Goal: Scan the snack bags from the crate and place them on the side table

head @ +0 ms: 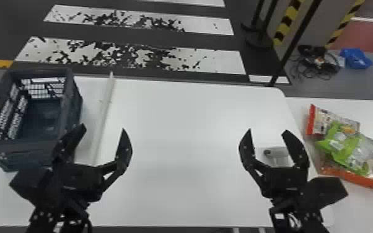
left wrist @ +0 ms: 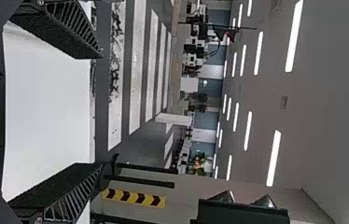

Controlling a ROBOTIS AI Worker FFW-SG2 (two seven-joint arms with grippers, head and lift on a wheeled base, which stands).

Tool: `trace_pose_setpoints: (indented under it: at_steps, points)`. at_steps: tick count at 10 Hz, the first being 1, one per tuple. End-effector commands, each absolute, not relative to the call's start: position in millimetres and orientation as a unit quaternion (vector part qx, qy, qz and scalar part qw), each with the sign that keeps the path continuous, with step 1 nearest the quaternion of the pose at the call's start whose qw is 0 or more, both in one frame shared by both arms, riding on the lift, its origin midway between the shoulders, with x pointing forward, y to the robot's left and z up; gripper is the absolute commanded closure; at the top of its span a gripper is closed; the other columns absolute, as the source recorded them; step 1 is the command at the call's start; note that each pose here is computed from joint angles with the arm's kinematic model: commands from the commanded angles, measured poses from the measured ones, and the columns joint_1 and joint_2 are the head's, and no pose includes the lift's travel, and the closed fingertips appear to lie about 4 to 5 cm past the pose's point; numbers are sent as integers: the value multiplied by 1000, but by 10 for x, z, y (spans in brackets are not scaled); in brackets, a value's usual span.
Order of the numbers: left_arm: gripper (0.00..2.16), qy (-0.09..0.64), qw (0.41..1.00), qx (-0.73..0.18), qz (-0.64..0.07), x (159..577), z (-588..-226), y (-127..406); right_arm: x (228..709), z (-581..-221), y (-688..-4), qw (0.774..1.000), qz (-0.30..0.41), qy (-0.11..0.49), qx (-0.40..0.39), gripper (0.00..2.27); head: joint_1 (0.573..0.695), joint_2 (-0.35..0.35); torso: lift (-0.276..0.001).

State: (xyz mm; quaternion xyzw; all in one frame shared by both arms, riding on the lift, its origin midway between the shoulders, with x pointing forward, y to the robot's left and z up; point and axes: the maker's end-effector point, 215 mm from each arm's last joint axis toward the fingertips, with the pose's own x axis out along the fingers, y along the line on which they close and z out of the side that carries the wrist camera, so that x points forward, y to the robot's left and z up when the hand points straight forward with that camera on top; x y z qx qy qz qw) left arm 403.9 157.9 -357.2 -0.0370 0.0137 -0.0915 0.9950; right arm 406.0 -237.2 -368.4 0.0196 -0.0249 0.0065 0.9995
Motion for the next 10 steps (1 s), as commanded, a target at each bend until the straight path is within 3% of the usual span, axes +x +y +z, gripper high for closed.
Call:
trace_pose_setpoints:
  at_steps: [1, 10]
  points:
    - [39, 15, 995, -37, -93, 4046, -3584, 1564, 4060, -3689, -2363, 999, 7, -24, 20, 63, 695, -111, -50]
    - [39, 21, 994, -37, -101, 4029, -3613, 1506, 4026, -3634, -2260, 999, 16, -27, 22, 70, 695, -109, -50]
